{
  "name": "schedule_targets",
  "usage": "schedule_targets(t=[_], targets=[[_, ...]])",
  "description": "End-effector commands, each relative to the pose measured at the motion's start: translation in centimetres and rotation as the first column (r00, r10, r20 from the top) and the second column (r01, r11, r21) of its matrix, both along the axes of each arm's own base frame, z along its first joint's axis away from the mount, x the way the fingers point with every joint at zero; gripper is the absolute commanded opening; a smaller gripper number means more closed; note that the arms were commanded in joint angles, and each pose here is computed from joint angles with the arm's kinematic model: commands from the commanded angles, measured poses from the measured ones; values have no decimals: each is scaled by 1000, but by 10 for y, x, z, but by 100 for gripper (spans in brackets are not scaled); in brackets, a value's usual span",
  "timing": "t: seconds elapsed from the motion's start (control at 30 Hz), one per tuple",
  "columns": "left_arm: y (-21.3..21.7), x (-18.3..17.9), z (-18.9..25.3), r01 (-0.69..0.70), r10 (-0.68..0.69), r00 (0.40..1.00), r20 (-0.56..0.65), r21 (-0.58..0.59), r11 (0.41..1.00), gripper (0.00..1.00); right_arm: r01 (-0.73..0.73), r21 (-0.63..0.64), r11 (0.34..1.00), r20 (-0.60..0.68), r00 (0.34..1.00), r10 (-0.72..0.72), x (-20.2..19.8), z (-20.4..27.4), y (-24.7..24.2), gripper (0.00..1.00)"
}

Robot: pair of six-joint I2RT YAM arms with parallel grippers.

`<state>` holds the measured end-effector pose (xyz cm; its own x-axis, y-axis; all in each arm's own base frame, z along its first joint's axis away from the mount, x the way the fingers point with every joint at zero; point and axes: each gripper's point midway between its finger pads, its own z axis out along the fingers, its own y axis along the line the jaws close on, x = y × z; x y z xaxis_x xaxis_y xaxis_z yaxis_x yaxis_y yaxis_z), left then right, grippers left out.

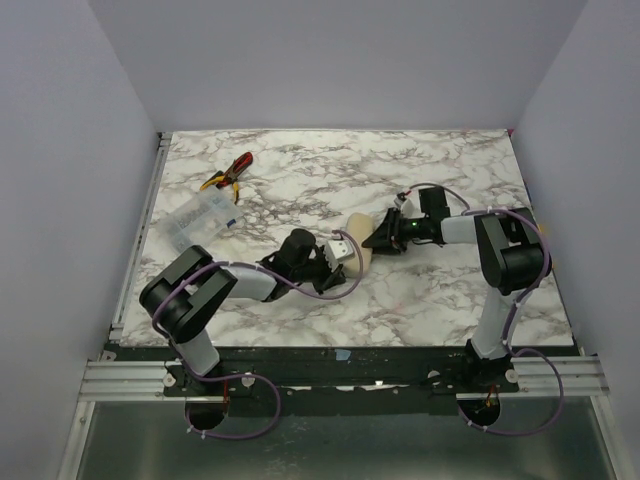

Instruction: Open the umbrella

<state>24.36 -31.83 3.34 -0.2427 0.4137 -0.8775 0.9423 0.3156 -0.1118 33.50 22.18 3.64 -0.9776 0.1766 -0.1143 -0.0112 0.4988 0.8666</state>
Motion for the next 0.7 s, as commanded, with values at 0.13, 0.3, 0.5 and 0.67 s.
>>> schedule_targets(t=[0.13,0.3,0.5,0.67], targets=[[-25,8,5,-134,125,965,-232,-23,991,0,120,-127,985,-38,991,-125,-13,-40,-22,1],[-6,19,8,-145,136,956,-259,-13,989,0,19,-145,989,75,997,-8,-29,-20,-27,25],[10,35,3,-153,149,949,-279,9,988,0,-155,-242,958,270,937,220,-32,11,-44,77],[14,44,4,-143,142,943,-299,19,989,0,-346,-420,839,489,692,530,-37,40,-60,81]])
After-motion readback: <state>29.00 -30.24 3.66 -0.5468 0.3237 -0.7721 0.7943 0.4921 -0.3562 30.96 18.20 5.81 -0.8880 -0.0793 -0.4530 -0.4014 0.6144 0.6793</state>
